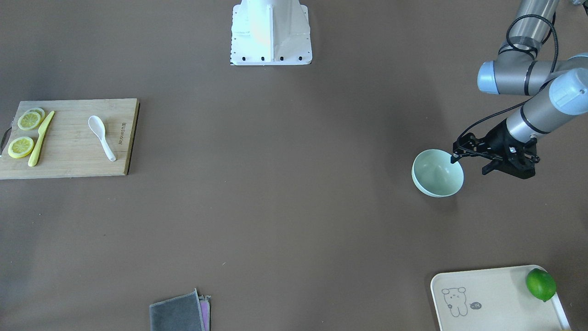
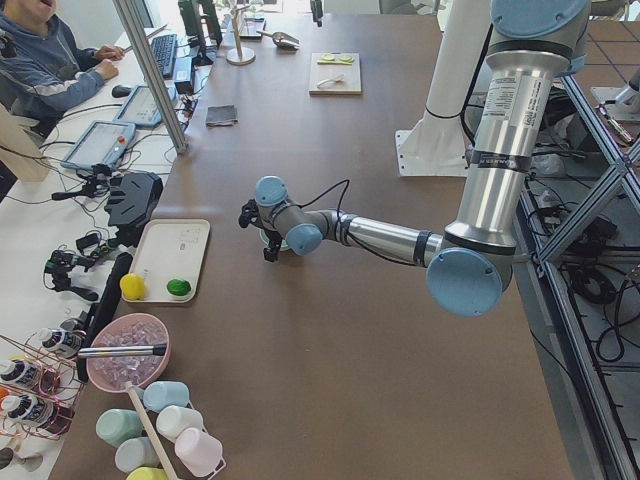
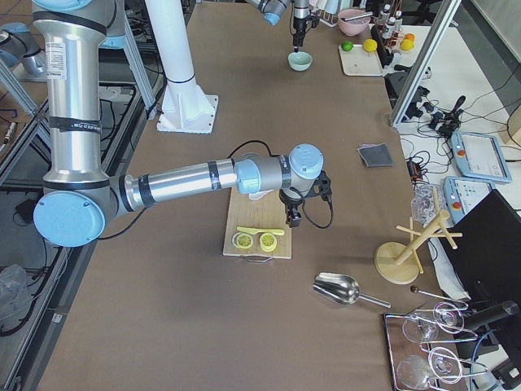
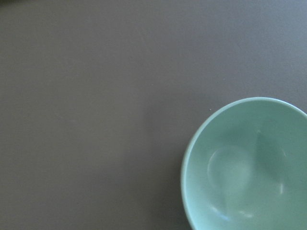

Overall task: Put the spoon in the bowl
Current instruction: 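Slide the pale green bowl centerward with the left gripper while the right arm reaches out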

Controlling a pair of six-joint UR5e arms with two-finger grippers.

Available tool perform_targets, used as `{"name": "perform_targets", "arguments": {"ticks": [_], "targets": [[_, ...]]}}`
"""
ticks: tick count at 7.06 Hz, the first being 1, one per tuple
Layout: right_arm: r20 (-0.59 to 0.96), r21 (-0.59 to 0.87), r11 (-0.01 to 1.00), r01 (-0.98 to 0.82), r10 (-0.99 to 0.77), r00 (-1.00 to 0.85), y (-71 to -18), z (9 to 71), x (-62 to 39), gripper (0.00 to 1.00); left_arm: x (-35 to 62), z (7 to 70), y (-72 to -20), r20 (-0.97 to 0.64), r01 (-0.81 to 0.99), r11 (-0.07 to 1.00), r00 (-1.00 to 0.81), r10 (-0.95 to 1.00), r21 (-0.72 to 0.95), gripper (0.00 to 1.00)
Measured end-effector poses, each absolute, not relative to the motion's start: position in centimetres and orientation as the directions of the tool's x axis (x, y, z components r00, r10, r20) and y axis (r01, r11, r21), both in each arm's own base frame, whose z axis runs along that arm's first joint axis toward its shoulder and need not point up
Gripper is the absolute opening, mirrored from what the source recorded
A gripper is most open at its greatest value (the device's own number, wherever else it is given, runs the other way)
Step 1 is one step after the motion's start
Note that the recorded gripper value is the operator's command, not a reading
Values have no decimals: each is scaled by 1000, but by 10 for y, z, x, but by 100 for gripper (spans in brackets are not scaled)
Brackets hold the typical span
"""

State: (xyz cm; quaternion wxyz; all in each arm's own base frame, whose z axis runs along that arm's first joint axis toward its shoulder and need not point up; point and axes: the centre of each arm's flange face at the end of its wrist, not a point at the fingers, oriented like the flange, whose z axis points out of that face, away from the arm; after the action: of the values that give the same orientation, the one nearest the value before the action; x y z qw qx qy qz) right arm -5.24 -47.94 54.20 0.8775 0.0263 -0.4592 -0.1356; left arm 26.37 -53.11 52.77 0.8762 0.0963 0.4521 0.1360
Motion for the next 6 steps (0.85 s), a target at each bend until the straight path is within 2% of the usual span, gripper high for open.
{"name": "perform_targets", "arguments": {"ticks": [1, 2, 3, 4, 6], "targets": [[800, 166, 962, 217, -260, 540, -479, 542, -56, 100, 273, 531, -534, -767, -158, 946, 555, 322, 283, 86], [801, 164, 962, 219, -260, 539, -479, 541, -58, 100, 278, 534, -538, -767, -163, 947, 557, 319, 276, 71], [802, 163, 962, 219, -259, 539, -479, 541, -58, 100, 281, 536, -541, -766, -165, 948, 559, 316, 271, 16], [803, 158, 963, 217, -253, 540, -479, 541, -59, 100, 282, 536, -542, -767, -164, 949, 559, 314, 269, 0], [807, 134, 970, 204, -226, 546, -478, 540, -61, 100, 282, 534, -542, -769, -162, 949, 557, 314, 271, 0]]}}
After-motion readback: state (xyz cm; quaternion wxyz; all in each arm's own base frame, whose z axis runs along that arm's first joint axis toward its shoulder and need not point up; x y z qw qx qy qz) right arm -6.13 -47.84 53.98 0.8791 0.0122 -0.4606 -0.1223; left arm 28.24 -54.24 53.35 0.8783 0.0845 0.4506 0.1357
